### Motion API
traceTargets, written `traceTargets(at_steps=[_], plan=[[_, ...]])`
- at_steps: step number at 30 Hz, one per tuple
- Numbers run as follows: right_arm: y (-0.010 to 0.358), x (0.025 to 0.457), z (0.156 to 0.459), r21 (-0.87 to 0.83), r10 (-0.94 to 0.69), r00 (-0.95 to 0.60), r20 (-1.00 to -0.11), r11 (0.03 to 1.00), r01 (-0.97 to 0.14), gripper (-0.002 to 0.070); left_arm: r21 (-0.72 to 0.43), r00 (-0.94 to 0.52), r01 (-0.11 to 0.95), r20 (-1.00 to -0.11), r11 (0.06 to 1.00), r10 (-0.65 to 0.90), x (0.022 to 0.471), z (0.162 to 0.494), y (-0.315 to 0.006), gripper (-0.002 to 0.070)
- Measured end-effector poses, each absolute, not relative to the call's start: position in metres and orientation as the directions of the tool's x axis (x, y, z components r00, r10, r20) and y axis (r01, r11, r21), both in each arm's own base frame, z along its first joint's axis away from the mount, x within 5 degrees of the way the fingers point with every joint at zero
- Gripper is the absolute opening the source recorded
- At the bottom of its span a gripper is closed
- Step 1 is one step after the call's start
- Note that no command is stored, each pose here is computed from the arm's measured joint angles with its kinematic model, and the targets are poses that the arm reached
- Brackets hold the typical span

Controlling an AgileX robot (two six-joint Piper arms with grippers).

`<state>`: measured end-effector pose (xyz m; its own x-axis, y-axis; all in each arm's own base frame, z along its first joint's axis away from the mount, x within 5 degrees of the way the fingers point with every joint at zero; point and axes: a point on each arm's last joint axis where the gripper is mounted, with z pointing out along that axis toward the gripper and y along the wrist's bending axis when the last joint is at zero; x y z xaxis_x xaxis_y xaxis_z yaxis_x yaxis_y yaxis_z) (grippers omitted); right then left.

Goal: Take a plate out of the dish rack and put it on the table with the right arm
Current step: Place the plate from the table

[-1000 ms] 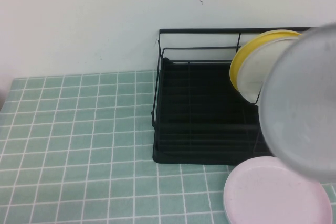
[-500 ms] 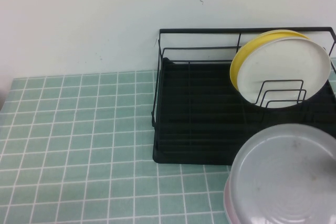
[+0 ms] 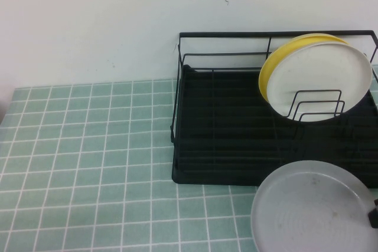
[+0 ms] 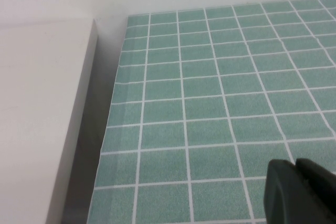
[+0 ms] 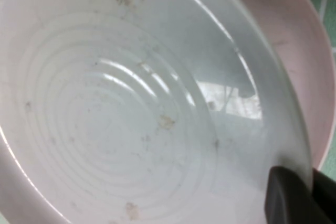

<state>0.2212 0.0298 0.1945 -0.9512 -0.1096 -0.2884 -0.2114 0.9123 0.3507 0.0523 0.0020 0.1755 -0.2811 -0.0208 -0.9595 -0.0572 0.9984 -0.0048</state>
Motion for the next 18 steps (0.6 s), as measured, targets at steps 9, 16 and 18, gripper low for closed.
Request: traceTargets(at_steps=[9, 16, 18], plan=[[0.028, 0.23, 0.178, 0.345, -0.111, -0.96, -0.258, 0.917, -0.199, 0.001, -0.005, -0.281, -0.057, -0.959, 0.998, -0.021, 0.052, 0.176, 0.002, -0.0003], [0.027, 0.233, 0.172, 0.341, -0.099, -0.963, -0.25, 0.922, -0.184, 0.0019, -0.005, -0.281, -0.057, -0.959, 0.998, -0.021, 0.052, 0.176, 0.002, -0.0003], [0.027, 0.233, 0.171, 0.341, -0.099, -0.964, -0.248, 0.922, -0.182, 0.0048, -0.005, -0.281, -0.057, -0.959, 0.998, -0.021, 0.052, 0.176, 0.002, -0.0003]])
